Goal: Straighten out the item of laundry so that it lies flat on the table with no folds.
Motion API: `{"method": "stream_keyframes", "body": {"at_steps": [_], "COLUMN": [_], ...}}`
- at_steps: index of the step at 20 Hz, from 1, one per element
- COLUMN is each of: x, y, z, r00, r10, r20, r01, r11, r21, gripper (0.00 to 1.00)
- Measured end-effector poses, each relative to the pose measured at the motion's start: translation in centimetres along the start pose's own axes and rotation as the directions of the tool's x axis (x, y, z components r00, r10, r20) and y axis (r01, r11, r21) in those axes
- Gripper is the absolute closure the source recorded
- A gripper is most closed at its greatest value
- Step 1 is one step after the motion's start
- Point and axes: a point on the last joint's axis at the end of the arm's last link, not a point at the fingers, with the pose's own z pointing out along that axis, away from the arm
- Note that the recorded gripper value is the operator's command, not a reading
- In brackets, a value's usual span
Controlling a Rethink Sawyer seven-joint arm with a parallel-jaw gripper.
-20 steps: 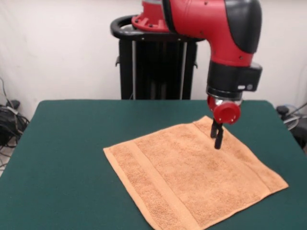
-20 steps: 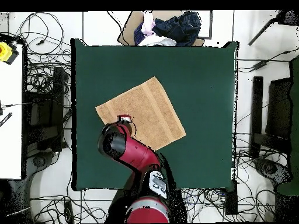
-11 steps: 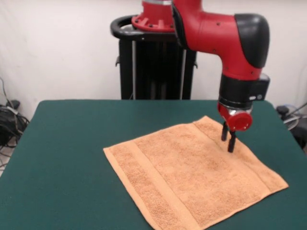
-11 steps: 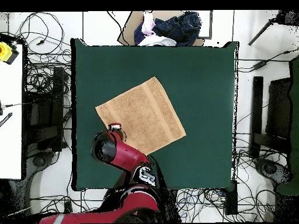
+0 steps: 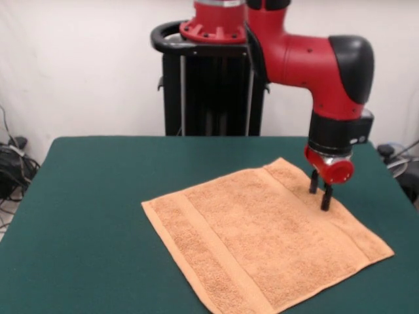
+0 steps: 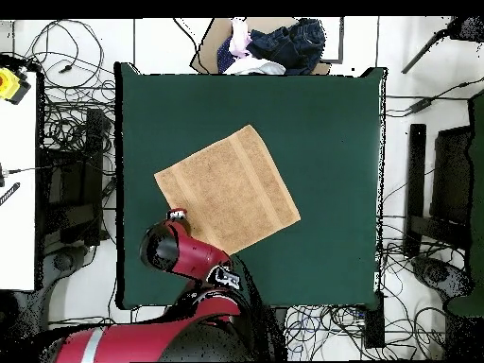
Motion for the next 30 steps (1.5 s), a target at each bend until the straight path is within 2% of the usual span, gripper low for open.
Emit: {"method": "stream_keyframes", "body": {"at_steps": [9, 16, 23, 30], "x": [-0.4, -0.6, -1.3, -2.1], "y": [-0.1, -0.2, -0.2, -0.2], "z": [0.0, 0.0, 0.0, 0.1], "r00": [0.998, 0.996, 0.993, 0.989], "r10": [-0.051, -0.06, -0.046, -0.003], "r20": [-0.036, -0.059, -0.105, -0.149], "r01": [0.05, 0.059, 0.044, 0.001], "r11": [0.999, 0.998, 0.999, 1.0], "r21": [-0.015, -0.021, -0.023, -0.014], "gripper": [0.0, 0.0, 0.0, 0.0]}}
